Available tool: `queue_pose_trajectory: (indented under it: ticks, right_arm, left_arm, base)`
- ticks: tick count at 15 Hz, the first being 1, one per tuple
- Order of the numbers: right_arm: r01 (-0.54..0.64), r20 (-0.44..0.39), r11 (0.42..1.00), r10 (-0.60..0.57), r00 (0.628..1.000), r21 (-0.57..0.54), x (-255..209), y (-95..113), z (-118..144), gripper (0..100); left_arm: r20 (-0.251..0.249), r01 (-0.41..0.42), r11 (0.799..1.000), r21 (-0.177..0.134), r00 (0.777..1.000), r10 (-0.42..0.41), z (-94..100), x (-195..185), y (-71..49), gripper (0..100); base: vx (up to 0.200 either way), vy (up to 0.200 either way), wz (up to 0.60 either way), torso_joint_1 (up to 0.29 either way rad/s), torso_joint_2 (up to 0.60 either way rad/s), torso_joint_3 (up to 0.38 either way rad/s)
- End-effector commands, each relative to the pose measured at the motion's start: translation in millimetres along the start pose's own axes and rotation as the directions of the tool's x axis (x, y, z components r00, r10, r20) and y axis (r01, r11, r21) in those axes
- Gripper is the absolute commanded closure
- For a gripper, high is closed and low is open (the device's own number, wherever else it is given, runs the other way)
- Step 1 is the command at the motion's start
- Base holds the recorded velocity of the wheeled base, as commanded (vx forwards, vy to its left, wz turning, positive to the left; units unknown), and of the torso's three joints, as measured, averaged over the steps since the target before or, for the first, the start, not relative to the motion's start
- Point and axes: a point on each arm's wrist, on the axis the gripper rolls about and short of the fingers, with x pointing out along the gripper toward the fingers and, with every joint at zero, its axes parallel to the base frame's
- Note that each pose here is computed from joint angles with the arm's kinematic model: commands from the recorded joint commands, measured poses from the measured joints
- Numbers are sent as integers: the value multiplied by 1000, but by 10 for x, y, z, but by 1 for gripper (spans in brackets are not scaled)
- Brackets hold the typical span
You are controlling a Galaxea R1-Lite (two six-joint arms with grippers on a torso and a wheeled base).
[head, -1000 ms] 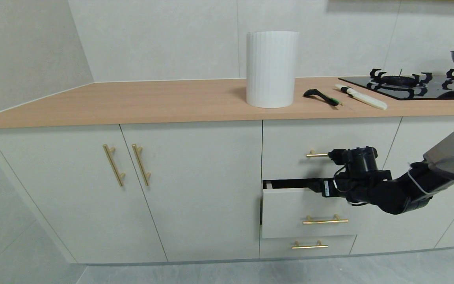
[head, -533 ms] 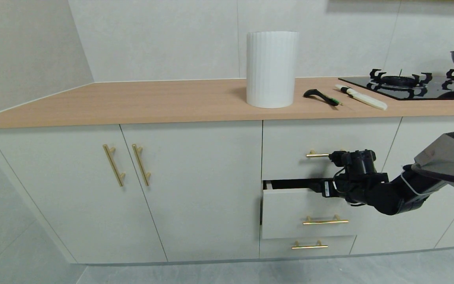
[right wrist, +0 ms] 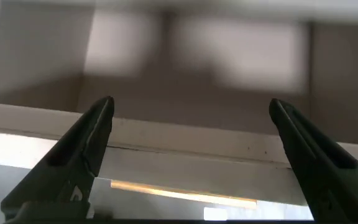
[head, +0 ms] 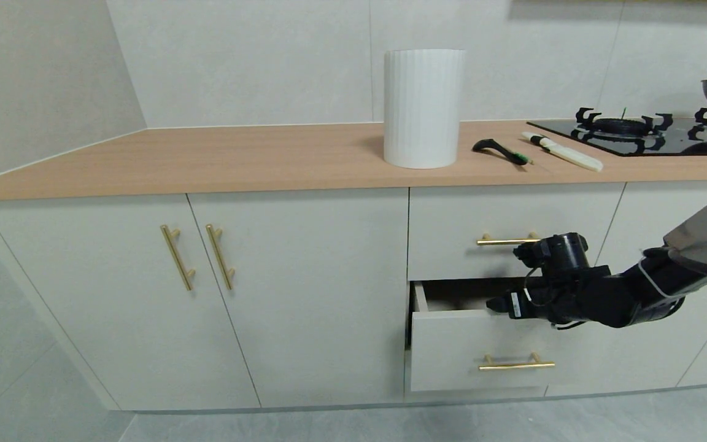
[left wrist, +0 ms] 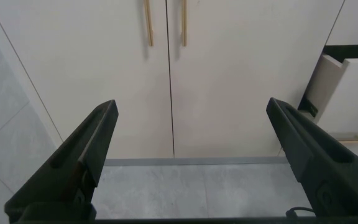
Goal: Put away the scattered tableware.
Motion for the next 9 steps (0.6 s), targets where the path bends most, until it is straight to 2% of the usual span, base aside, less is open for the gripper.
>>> queue_pose_trajectory:
  ticks: [1,6,7,9]
  right_arm:
    - [-9,14,1000,9,1000,-10,-176,15,109,0]
    - [-39,-70,997,34,997,-70,-393,43,92,0]
    - [-75,-126,993,63,990,-90,-488,45,70,0]
    - [-93,-172,988,71,982,-121,-499,48,19,0]
  left_arm:
    - [-1,-1,1000,-2,1000,1,0,0,0,0]
    - [-1,-1,1000,0,1000,1,0,0,0,0]
    - [-1,-1,1000,0,1000,1,0,0,0,0]
    - [-1,-1,1000,0,1000,1,0,0,0,0]
  base:
    - [0,0,0,0,0,0]
    - [0,0,0,0,0,0]
    - [0,0,0,0,0,0]
    - [0,0,0,0,0,0]
